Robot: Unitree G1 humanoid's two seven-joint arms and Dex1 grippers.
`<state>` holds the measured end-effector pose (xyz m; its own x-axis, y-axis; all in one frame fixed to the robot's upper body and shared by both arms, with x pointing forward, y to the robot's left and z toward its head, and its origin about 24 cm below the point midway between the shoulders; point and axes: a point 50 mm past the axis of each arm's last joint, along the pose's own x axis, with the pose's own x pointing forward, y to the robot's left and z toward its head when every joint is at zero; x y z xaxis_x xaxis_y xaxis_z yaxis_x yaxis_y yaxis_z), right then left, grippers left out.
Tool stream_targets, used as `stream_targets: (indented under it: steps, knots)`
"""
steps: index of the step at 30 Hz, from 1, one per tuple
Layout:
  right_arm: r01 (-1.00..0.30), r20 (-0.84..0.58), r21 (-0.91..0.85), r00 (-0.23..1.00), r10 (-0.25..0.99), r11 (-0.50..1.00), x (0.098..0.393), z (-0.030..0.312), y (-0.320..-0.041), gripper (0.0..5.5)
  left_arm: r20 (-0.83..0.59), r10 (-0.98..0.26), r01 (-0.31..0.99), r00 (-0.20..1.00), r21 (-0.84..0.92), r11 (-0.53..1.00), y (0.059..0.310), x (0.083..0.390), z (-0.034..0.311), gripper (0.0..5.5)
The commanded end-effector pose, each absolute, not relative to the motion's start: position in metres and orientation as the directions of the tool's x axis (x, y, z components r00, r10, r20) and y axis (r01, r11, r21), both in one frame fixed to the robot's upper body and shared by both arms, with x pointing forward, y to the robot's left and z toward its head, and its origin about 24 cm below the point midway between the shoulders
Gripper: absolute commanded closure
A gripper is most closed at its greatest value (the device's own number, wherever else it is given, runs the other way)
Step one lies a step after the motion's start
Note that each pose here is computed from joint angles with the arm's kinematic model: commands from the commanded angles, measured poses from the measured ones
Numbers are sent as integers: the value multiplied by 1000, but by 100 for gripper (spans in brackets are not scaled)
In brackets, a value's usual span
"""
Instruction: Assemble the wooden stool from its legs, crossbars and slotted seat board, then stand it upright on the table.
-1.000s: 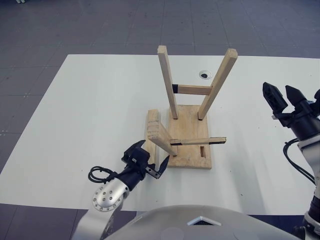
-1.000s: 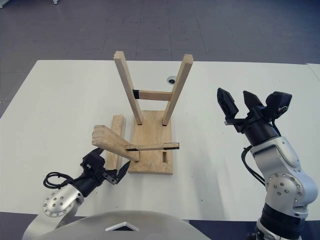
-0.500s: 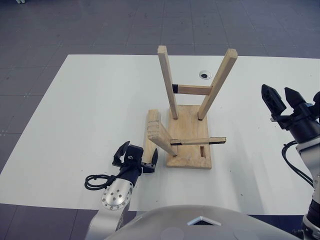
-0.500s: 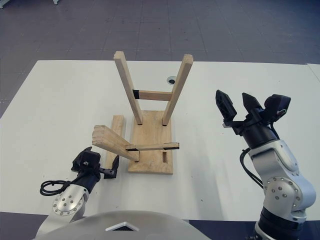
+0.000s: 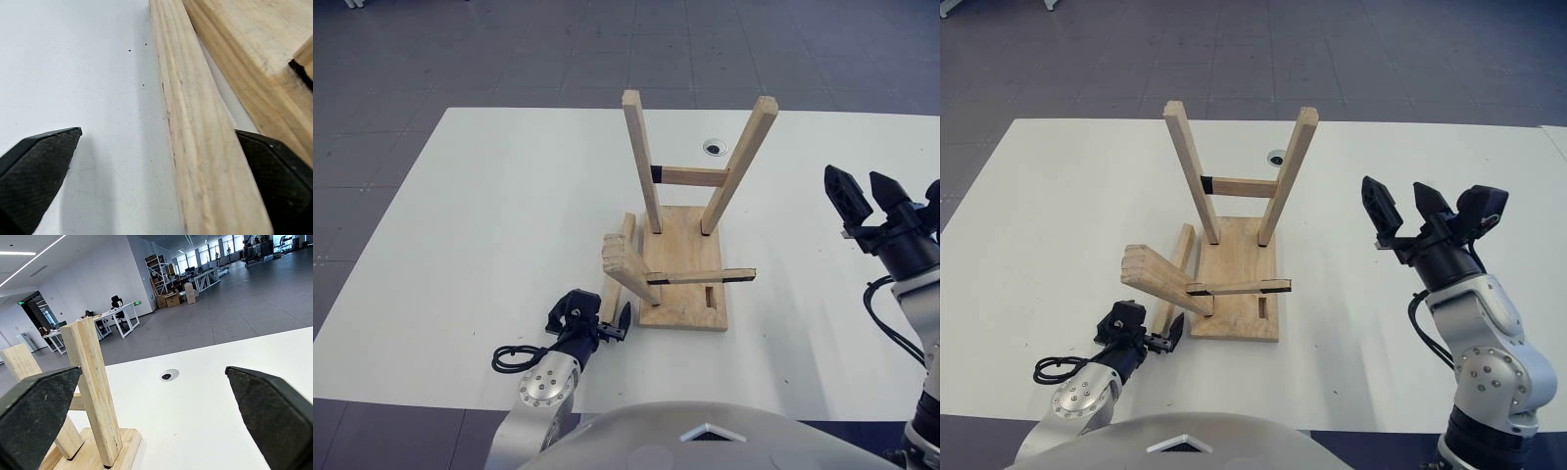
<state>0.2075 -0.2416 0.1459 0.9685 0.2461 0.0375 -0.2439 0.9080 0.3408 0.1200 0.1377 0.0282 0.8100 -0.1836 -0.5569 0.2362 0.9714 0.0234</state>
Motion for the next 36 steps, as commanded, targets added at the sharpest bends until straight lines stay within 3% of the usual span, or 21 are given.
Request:
stream_targets:
  steps: [1, 7, 14, 25, 32, 36]
  knots:
    - [-253, 40, 341, 966, 255, 906, 208, 147, -239, 0, -649, -205, 261, 732, -11, 965, 137, 109, 14, 33]
    - [-255, 45, 339, 966, 255, 906, 209, 148, -239, 0, -670, -228, 272, 707, -40, 961, 135, 106, 11, 136]
    - [-255, 52, 335, 966, 253, 907, 209, 151, -240, 0, -676, -215, 257, 705, -39, 966, 136, 106, 10, 203]
    - [-248, 46, 335, 968, 247, 909, 208, 150, -242, 0, -680, -124, 143, 722, -29, 989, 148, 110, 9, 360]
    - [-243, 51, 328, 969, 240, 913, 208, 152, -245, 0, -614, 38, -18, 789, 38, 999, 175, 133, 17, 365]
    - [-239, 75, 314, 971, 227, 919, 211, 158, -248, 0, -473, 117, -101, 873, 59, 993, 203, 161, 42, 398]
